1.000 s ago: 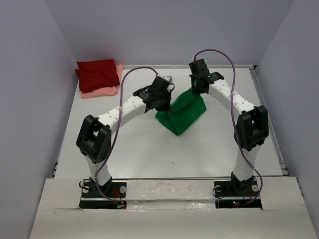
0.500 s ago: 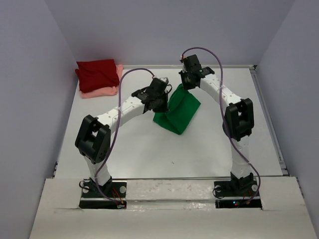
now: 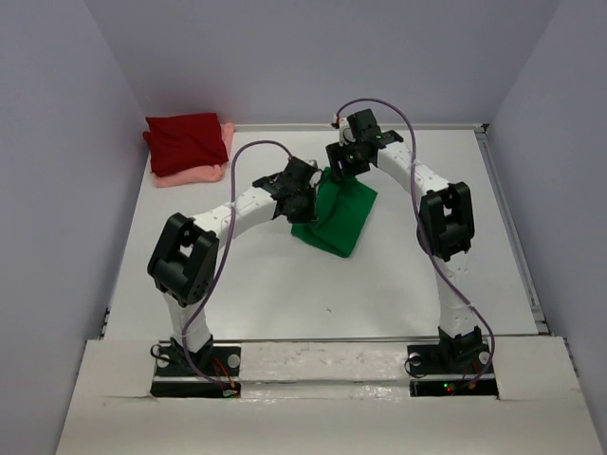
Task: Fold and stack the t-shirts
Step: Fold the long partially folded tshirt into a neat square
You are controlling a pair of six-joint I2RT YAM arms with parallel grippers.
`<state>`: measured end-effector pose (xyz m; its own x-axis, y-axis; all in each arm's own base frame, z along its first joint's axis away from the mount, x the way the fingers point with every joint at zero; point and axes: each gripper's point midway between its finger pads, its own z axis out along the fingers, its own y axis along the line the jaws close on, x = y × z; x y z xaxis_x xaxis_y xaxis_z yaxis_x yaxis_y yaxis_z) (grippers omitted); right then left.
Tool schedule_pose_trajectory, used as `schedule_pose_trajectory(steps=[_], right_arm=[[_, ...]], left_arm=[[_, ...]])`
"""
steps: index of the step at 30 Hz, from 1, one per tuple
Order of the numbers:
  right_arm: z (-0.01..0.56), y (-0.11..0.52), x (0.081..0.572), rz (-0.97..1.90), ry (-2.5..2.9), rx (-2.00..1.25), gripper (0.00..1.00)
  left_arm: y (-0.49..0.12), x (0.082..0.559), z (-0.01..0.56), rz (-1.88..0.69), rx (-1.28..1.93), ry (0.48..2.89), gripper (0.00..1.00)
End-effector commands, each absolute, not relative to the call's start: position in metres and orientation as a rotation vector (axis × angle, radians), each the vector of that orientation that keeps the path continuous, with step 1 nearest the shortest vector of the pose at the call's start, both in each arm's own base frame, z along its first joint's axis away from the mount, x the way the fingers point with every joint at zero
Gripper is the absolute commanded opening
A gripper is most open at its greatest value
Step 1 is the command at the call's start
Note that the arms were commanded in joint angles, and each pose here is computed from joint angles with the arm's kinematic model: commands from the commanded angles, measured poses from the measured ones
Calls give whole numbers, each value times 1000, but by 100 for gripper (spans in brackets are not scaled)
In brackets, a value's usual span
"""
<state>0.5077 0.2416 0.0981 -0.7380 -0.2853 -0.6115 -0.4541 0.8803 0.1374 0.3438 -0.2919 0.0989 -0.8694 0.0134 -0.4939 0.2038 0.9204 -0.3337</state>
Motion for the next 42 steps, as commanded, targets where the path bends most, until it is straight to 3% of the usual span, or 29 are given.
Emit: schedule_pose_trajectory(steps=[1, 5, 16, 25, 28, 29, 31, 32, 33, 35, 39, 42], right_arm=[[130, 265, 511, 526, 2318, -651, 72], [128, 263, 511, 516, 2329, -660, 85], [198, 246, 510, 413, 2207, -589, 88], [224, 230, 491, 347, 2201, -532, 88], [207, 229, 473, 397, 2288, -447, 69], [207, 229, 467, 423, 2293, -431, 40], [175, 232, 448, 449, 2370, -421, 0], [168, 230, 446, 440, 2380, -403, 0], [163, 229, 444, 440, 2383, -397, 0], [142, 224, 435, 398, 2432, -389, 0], [124, 220, 432, 370, 2466, -382, 0], [119, 225, 432, 403, 2472, -397, 0]], left_arm=[[-293, 339, 101, -552, 174, 2570, 0], [-288, 338, 95, -529, 142, 2572, 0], [-244, 361, 92, -245, -105, 2541, 0], [-234, 379, 119, -196, -131, 2475, 0], [-231, 380, 130, -184, -139, 2460, 0], [-228, 382, 137, -170, -141, 2446, 0], [-223, 385, 144, -132, -146, 2439, 12], [-221, 386, 147, -119, -150, 2439, 20], [-217, 387, 154, -101, -159, 2425, 39], [-211, 388, 160, -79, -180, 2402, 58], [-207, 390, 161, -54, -214, 2391, 75], [-207, 391, 158, -39, -215, 2402, 75]])
